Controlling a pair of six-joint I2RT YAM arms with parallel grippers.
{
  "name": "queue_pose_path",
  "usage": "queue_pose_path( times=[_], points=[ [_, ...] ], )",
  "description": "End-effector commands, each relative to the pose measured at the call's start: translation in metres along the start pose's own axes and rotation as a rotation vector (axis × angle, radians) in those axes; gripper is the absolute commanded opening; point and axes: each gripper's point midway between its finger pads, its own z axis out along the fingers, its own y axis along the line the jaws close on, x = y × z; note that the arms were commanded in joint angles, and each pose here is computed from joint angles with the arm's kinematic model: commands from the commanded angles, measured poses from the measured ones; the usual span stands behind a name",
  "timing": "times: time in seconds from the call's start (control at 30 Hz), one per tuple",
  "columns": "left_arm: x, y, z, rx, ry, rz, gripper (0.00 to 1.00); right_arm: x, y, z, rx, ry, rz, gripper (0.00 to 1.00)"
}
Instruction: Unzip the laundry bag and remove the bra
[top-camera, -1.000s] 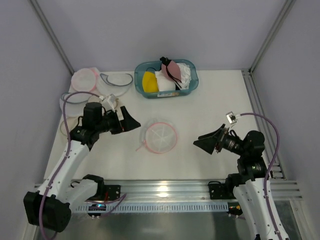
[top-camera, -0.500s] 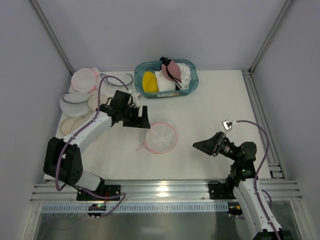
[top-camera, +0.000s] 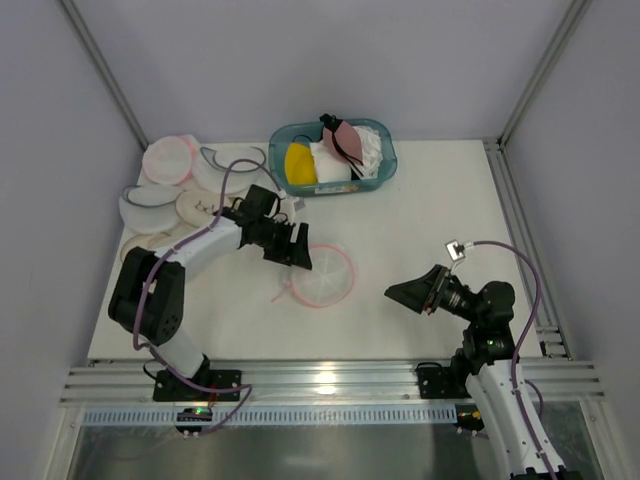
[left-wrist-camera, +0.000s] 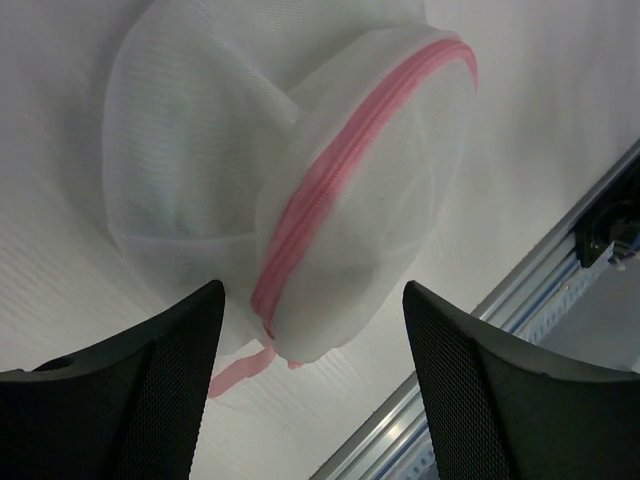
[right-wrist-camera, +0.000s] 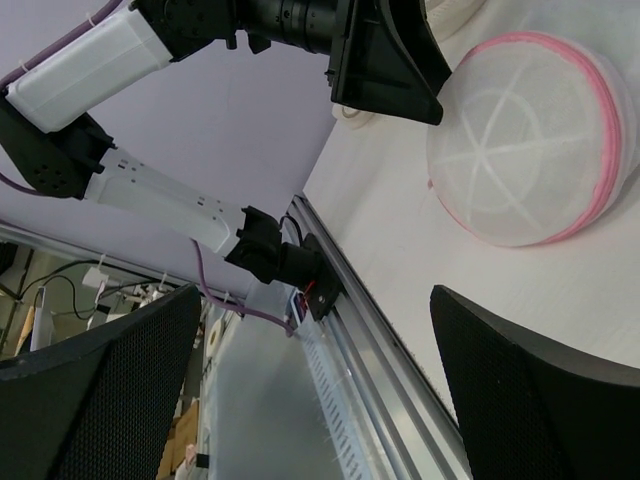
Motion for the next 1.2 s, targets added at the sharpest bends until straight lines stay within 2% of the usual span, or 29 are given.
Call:
queue_pose_path(
  times=[0.0, 0.07, 0.1, 0.13, 0.23, 0.33, 0.43, 0.47, 0.5, 0.53, 0.57, 0.6, 0.63, 0.67, 0.77, 0.93, 1.0, 1.17],
  points=[
    [-0.003, -0.033, 0.003, 0.17, -0.011, 0.052, 0.73, -0.002, 0.006, -0.001, 0.005, 0.005, -0.043, 1.0],
    [0.002, -0.038, 0.008, 0.191, 0.007, 0.055, 0.65, -0.001, 0.002, -0.001, 0.026, 0.005, -0.033, 1.0],
    [0.006, -0.039, 0.011, 0.195, 0.029, 0.049, 0.56, 0.0, 0.0, -0.001, 0.037, 0.008, -0.035, 0.99],
    [0.007, -0.041, 0.013, 0.201, 0.038, 0.052, 0.41, 0.0, -0.001, -0.002, 0.045, 0.009, -0.035, 1.0],
    [0.008, -0.045, 0.015, 0.213, 0.058, 0.039, 0.17, 0.0, -0.002, -0.003, 0.069, 0.014, -0.051, 0.96],
    [0.005, -0.051, 0.013, 0.226, 0.046, 0.019, 0.0, -0.002, 0.0, -0.004, 0.086, 0.01, -0.073, 0.93],
    [-0.003, -0.056, 0.013, 0.204, 0.001, 0.006, 0.0, -0.001, 0.001, -0.006, 0.104, 0.023, -0.084, 0.87],
    [-0.013, -0.061, 0.01, 0.188, -0.049, -0.024, 0.0, -0.001, 0.0, -0.007, 0.111, 0.026, -0.112, 0.84],
    [-0.034, -0.072, 0.003, 0.159, -0.161, -0.051, 0.0, -0.002, 0.001, -0.008, 0.13, 0.035, -0.148, 0.81],
    [-0.028, -0.065, 0.009, 0.111, -0.16, -0.055, 0.0, -0.002, 0.002, -0.009, 0.145, 0.04, -0.128, 0.81],
    [-0.053, -0.085, -0.006, 0.148, -0.293, -0.093, 0.0, -0.007, 0.008, -0.01, 0.15, 0.043, -0.206, 0.81],
    [-0.048, -0.088, -0.004, 0.146, -0.331, -0.13, 0.0, -0.003, 0.004, -0.013, 0.18, 0.064, -0.188, 0.81],
    [-0.061, -0.082, -0.009, 0.094, -0.432, -0.185, 0.0, -0.005, 0.003, -0.013, 0.194, 0.076, -0.193, 0.81],
    [-0.072, -0.093, -0.024, 0.13, -0.519, -0.265, 0.0, -0.007, 0.008, -0.013, 0.195, 0.083, -0.216, 0.81],
    [-0.083, -0.092, -0.04, 0.096, -0.73, -0.371, 0.0, -0.008, 0.003, -0.012, 0.225, 0.105, -0.219, 0.8],
    [-0.077, -0.091, -0.046, 0.155, -0.842, -0.633, 0.0, -0.01, -0.005, -0.002, 0.261, 0.115, -0.238, 0.79],
    [-0.078, -0.092, -0.053, 0.188, -0.884, -0.691, 0.0, -0.017, -0.012, 0.008, 0.298, 0.102, -0.252, 0.79],
    [-0.075, -0.099, -0.059, 0.28, -0.896, -0.841, 0.0, -0.01, -0.017, 0.045, 0.338, 0.191, -0.315, 0.8]
  ],
)
